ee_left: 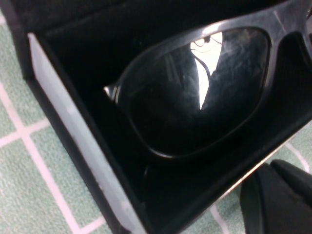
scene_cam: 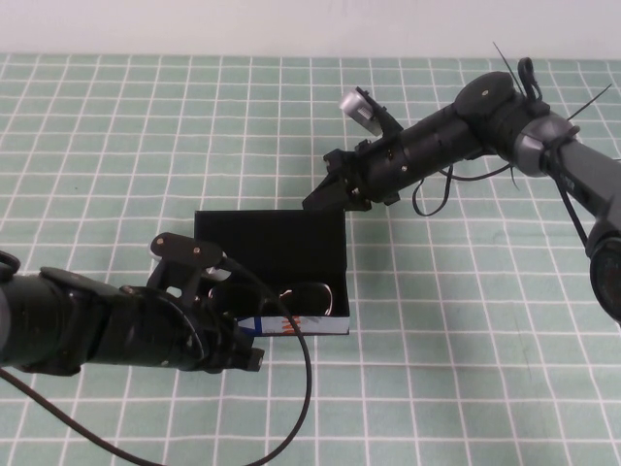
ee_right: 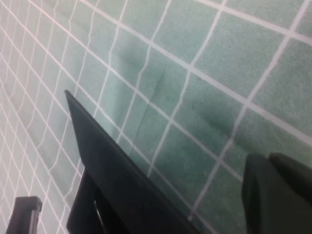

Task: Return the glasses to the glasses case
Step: Close the glasses case

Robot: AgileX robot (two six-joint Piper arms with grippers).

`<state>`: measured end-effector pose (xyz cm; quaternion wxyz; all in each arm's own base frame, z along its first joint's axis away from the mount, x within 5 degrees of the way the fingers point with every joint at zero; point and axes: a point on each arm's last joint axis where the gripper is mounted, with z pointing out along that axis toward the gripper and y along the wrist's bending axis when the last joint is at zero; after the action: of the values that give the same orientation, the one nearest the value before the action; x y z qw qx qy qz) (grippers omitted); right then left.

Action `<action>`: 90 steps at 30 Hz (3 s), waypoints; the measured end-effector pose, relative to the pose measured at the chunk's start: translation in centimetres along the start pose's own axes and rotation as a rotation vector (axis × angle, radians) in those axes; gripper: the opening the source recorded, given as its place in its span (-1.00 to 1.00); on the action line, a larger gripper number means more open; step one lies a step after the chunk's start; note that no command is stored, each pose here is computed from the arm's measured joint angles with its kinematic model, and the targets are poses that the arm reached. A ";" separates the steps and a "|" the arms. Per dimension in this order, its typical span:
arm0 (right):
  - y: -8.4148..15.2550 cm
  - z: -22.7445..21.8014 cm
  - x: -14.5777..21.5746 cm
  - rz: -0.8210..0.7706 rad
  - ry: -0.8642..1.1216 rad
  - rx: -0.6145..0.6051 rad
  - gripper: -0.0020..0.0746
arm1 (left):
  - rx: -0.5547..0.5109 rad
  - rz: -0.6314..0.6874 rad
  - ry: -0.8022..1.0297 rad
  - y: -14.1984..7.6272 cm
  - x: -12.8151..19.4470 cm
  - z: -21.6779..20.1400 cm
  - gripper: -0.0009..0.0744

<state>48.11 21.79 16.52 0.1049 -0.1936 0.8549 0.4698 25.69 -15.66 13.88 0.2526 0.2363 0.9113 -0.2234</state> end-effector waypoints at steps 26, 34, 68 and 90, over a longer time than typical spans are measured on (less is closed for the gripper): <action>0.4 0.3 0.0 0.052 -0.003 -0.021 -0.98 | 0.000 0.009 -0.001 0.0 0.0 0.1 -0.98; 0.1 0.5 0.2 0.052 0.020 0.018 -0.98 | 0.000 0.010 -0.001 0.0 0.0 0.1 -0.98; 1.2 -0.9 0.1 0.051 0.048 0.131 -0.98 | -0.003 0.012 -0.001 0.1 0.0 0.1 -0.98; 6.8 2.3 0.9 0.014 0.107 0.086 -0.98 | -0.018 0.011 -0.004 0.0 0.0 0.1 -0.98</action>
<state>44.38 26.85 20.13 0.0638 -0.2079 0.8800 0.4223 25.76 -15.68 13.80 0.2576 0.2387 0.9114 -0.2144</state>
